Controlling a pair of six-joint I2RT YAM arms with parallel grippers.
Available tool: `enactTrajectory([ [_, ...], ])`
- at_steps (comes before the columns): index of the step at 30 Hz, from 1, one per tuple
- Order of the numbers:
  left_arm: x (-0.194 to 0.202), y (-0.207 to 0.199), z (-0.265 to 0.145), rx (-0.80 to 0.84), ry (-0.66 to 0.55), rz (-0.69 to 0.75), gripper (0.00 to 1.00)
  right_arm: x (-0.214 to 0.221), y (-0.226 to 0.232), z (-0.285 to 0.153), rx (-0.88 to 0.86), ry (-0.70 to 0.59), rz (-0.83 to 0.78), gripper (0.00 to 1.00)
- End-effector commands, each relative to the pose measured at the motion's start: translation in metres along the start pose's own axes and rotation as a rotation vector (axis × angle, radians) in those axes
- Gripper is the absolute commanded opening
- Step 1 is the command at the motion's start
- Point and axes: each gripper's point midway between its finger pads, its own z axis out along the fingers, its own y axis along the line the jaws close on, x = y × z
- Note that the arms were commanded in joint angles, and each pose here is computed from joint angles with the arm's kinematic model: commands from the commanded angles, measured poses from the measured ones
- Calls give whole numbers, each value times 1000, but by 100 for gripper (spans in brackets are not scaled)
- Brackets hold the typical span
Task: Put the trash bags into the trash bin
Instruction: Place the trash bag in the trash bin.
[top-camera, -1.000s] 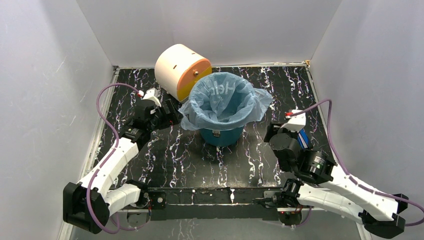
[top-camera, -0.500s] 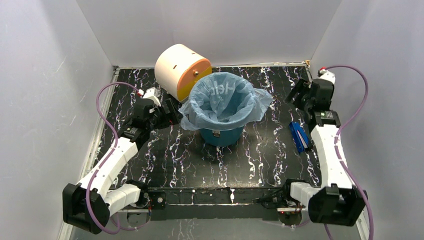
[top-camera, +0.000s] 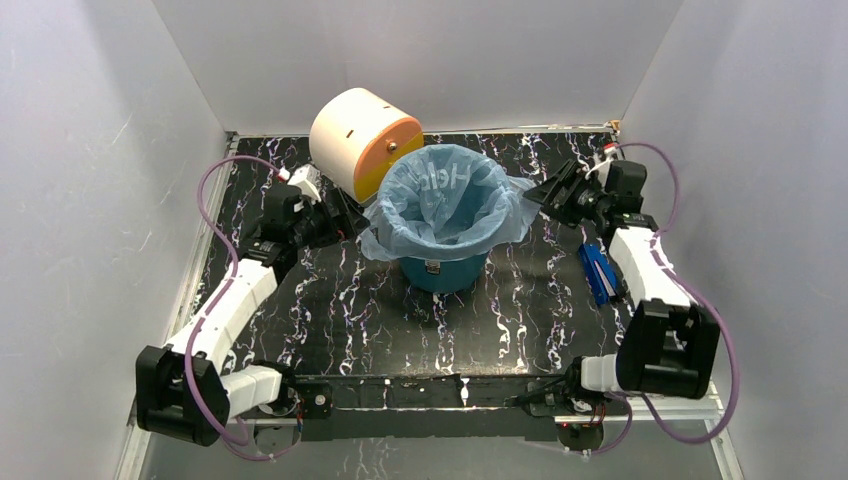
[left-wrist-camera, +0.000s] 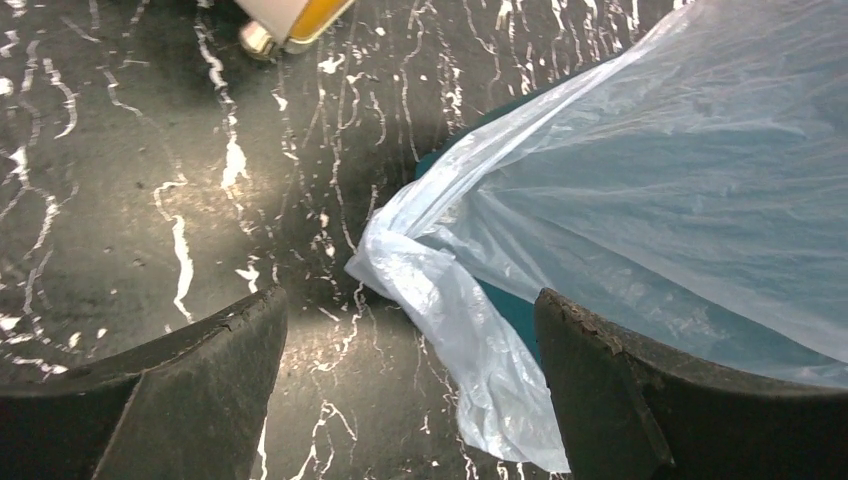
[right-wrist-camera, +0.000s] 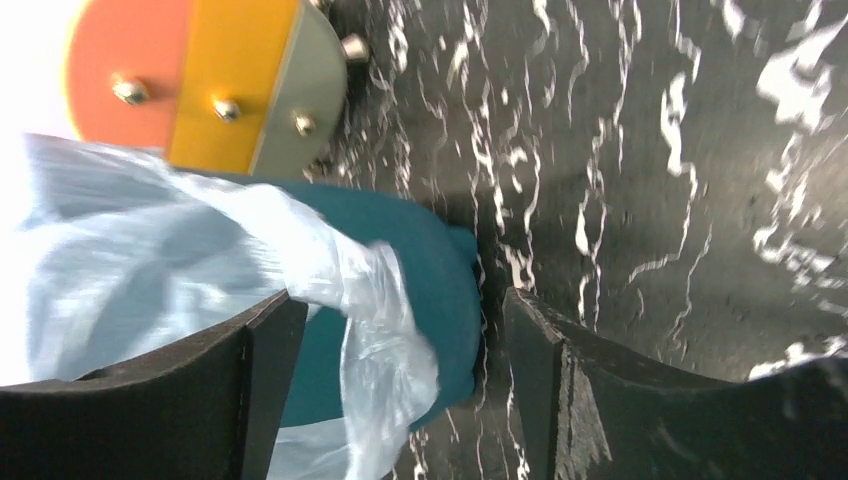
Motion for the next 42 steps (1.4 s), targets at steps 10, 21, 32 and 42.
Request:
enactTrajectory([
  [10, 21, -13, 24, 162, 74, 3, 88, 74, -50, 25, -12, 228, 172, 78],
  [21, 33, 3, 29, 130, 57, 8, 86, 30, -23, -21, -40, -87, 286, 82],
  [32, 11, -11, 31, 191, -68, -80, 88, 58, 16, -13, -354, 202, 159, 85],
  [42, 85, 14, 57, 210, 178, -121, 71, 119, -49, 30, -13, 358, 276, 73],
])
